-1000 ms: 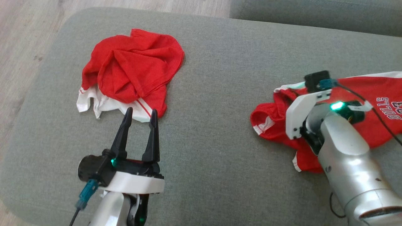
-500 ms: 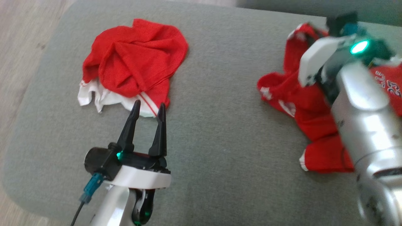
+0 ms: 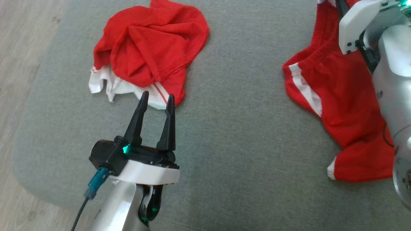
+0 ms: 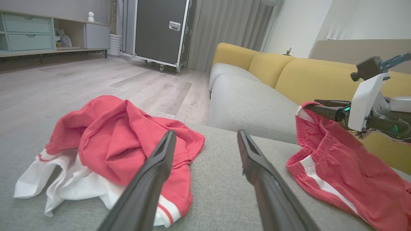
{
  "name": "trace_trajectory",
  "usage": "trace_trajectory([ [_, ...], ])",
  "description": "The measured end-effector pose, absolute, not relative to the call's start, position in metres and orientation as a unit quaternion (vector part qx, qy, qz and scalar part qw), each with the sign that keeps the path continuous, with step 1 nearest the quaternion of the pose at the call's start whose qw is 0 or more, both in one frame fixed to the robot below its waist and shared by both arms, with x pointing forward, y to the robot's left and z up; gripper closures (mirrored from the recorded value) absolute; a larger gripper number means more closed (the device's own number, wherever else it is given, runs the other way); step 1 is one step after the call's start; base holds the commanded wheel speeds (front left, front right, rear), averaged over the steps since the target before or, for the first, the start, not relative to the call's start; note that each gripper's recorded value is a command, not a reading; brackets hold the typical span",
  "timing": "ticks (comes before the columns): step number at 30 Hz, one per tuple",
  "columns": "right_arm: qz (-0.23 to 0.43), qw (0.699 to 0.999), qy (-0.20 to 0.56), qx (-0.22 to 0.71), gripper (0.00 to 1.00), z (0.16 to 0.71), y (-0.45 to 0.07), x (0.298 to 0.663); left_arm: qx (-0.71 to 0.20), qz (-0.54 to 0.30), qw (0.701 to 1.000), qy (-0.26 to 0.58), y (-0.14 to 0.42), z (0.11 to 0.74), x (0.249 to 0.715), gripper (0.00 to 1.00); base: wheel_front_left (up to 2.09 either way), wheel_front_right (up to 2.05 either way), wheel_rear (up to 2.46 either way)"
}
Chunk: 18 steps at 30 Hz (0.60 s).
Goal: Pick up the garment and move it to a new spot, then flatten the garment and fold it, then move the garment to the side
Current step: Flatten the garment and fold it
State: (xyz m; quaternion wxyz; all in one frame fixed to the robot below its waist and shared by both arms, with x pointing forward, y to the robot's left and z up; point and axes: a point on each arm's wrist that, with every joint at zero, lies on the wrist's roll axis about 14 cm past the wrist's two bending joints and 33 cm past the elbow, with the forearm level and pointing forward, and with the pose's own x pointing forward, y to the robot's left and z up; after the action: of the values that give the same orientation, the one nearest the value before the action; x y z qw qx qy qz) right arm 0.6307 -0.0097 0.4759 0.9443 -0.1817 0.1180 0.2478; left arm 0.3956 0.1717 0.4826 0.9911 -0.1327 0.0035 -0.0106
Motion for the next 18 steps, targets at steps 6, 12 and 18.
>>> trace_trajectory([
  [6, 0.235, 0.959, 0.075, -0.136, 0.0, 0.497, -0.022, 0.62, -0.139, -0.024, 0.99, -0.013, 0.164, 0.493, 0.402, 0.0, 0.0, 0.0, 0.0],
  [12, 0.212, 0.972, 0.061, -0.077, 0.0, 0.501, -0.043, 0.585, -0.137, -0.049, 0.988, -0.04, 0.15, 0.511, 0.41, 0.0, 0.0, 0.0, 0.0],
  [18, 0.183, 0.982, 0.027, -0.037, 0.0, 0.51, -0.073, 0.539, -0.137, -0.078, 0.985, -0.064, 0.132, 0.529, 0.41, 0.0, 0.0, 0.0, 0.0],
])
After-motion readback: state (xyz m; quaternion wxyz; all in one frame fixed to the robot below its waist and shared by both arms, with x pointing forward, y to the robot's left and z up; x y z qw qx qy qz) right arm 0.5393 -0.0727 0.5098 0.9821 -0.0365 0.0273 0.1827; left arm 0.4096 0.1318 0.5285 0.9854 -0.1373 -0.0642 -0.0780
